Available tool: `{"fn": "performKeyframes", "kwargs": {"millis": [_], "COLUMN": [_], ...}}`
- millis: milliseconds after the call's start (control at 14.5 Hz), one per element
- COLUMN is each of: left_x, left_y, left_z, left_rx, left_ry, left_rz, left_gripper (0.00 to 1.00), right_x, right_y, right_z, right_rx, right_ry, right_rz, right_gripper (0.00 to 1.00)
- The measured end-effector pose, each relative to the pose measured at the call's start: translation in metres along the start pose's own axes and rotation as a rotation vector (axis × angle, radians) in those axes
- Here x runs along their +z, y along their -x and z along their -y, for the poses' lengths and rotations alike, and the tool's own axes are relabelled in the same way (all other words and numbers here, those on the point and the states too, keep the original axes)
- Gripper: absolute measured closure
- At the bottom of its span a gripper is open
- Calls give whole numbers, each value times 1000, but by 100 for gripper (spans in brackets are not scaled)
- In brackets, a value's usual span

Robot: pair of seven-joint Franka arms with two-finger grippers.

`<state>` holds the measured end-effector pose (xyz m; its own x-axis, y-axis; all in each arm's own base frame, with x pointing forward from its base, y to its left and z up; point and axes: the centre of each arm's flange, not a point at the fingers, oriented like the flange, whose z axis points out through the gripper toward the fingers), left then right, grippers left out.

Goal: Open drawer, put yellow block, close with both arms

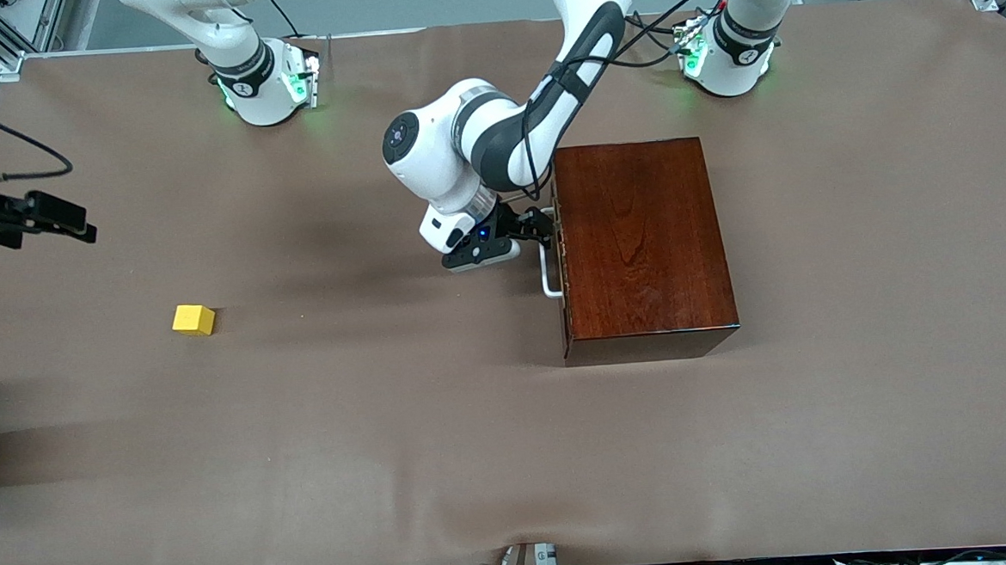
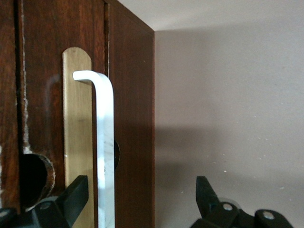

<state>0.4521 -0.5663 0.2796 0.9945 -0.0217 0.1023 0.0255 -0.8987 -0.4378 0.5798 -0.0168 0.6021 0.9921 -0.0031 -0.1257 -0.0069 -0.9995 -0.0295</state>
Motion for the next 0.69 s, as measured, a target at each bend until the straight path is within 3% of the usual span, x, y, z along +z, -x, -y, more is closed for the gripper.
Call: {"fn": "performKeyframes", "kwargs": {"millis": [275, 689], "left_x": [6, 6], "left_y": [-3, -6], "left_z": [-2, -5], "left_rx": [-41, -64], "left_ry": [8, 32], "left_rz": [-5, -20], "left_gripper": [0, 0], "right_x": [26, 41], "right_y": [-18, -32], "right_z": [-6, -11], "right_rx": [10, 17], "right_ry": [-1, -1], "right_rz": [33, 29], "right_gripper": [0, 0]}}
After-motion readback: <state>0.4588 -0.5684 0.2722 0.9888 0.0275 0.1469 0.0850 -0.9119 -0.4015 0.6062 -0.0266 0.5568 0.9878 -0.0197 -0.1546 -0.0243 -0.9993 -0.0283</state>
